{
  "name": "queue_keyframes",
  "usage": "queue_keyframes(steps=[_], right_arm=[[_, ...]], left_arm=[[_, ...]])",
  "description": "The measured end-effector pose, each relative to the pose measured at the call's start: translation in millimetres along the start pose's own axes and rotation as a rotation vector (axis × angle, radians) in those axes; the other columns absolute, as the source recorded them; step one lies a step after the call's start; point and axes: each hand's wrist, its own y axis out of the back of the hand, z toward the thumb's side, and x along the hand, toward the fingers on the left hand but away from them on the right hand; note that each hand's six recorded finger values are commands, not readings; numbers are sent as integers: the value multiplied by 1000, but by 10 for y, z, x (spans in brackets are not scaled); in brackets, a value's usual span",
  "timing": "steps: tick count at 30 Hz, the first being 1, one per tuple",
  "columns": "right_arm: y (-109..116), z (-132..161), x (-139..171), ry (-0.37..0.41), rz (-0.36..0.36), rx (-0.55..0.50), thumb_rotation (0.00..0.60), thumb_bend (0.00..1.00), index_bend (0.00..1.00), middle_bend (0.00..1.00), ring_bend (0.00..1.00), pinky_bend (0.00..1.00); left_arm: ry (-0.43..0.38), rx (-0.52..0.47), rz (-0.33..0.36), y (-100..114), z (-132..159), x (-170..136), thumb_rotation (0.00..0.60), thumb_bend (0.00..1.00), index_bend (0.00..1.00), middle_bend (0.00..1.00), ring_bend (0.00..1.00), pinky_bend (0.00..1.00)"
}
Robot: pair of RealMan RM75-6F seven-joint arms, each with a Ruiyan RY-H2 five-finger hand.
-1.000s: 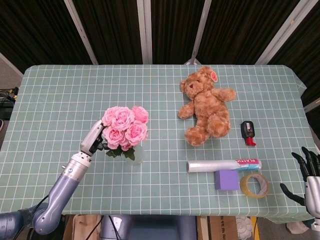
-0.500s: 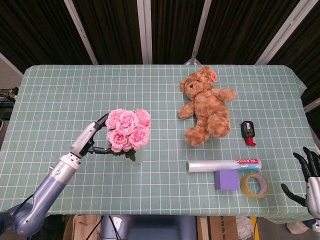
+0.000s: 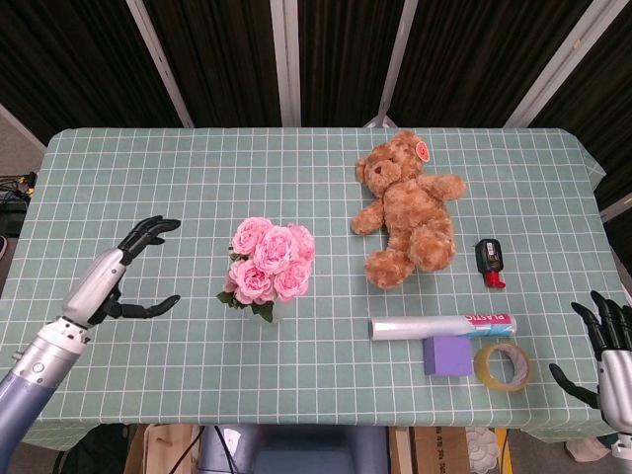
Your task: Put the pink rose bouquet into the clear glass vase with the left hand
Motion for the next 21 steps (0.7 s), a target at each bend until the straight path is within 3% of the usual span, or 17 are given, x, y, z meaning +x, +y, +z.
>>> queue_keyframes(steps=[2, 5, 9, 11, 15, 21], right_arm=[[6, -1, 3, 1, -2, 0, 600, 221, 174, 57, 0, 0], [8, 7, 6, 8, -4, 1, 600, 221, 174, 57, 0, 0], [-2, 38, 13, 31, 1, 2, 600, 221, 174, 57, 0, 0], [-11, 57, 16, 45, 7, 3, 600, 221, 173, 57, 0, 0], [-37, 108, 23, 89, 29, 12, 600, 221, 174, 56, 0, 0], [-47, 144, 28, 122, 42, 24, 600, 221, 173, 57, 0, 0]], left_arm=[[16, 85, 40, 61, -62, -130, 600, 324, 163, 104, 28, 169], [62, 230, 156, 218, -203, -401, 600, 324, 164, 103, 28, 167], [188, 382, 368, 378, -524, -928, 600, 324, 162, 100, 28, 161], [266, 435, 431, 367, -712, -1198, 600, 324, 158, 101, 28, 159], [369, 536, 451, 264, -984, -1523, 600, 324, 159, 100, 28, 158], [366, 522, 445, 202, -1033, -1596, 600, 324, 165, 103, 28, 158]])
